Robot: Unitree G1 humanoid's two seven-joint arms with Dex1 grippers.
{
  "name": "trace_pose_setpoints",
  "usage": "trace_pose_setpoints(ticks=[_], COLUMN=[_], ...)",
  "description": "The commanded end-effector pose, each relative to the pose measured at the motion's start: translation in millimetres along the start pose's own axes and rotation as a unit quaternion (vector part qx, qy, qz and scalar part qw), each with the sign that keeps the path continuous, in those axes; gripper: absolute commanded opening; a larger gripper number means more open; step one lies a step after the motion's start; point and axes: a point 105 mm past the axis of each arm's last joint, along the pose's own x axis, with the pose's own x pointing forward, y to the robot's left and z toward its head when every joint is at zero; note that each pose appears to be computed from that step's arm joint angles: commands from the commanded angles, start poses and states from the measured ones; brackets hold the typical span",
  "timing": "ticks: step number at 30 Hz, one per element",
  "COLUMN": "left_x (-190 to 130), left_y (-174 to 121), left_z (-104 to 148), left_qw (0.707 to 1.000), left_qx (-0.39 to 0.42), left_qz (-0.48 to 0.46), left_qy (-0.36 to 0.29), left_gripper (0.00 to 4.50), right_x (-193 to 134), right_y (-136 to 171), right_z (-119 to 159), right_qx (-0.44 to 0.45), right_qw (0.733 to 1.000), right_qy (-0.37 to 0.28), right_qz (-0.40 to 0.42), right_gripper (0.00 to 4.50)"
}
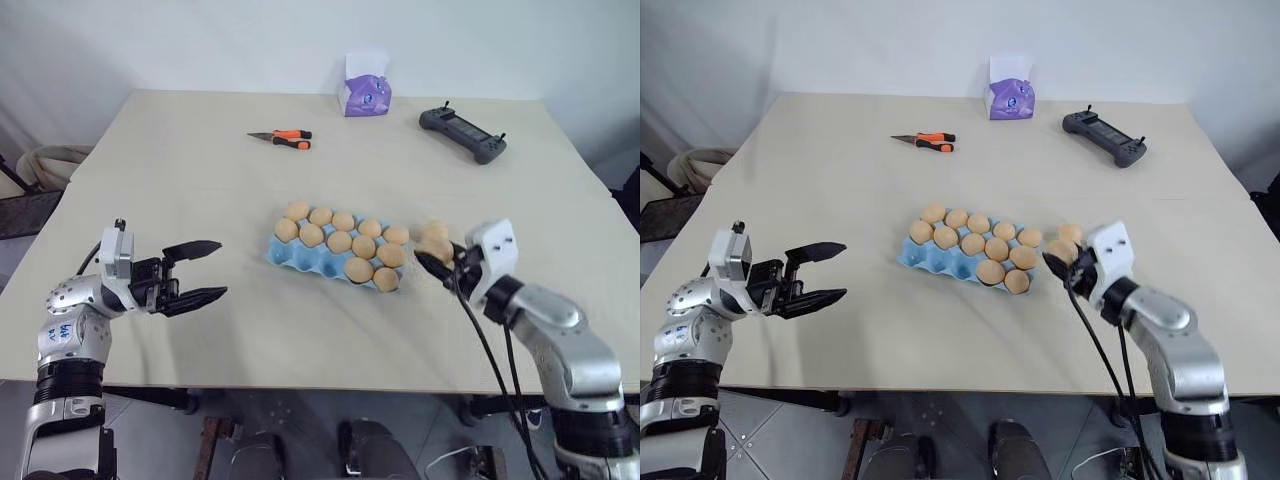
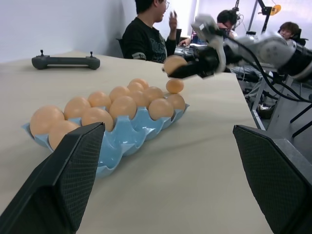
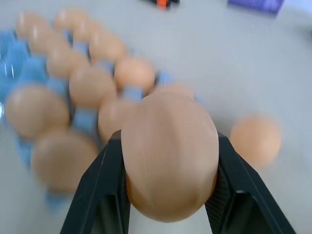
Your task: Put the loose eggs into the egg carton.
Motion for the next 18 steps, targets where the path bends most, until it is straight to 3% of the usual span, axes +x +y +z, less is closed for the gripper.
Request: trace_pose_setpoints(ticks=[1, 9, 18], left_x=[1.8, 4.4, 4.0], left_y=[-10.4, -16.5, -12.8], left_z=[9.0, 7.4, 7.3], left_qw=[0.998, 0.996, 0.997], left_qx=[0.019, 0.018, 0.023], left_qz=[-0.067, -0.087, -0.077], left_qy=[0.009, 0.021, 0.02], left_gripper=[4.5, 4.5, 4.5], right_x=[17.7, 52.8, 73.3], right_y=[29.3, 90.8, 100.9], right_z=[26.8, 38.2, 20.3], right_qx=[-0.011, -0.04, -0.056], right_qw=[0.998, 0.987, 0.986], right_qy=[-0.029, -0.047, -0.022], right_qz=[0.053, 0.149, 0.155], right_gripper=[1.49, 1.49, 1.49])
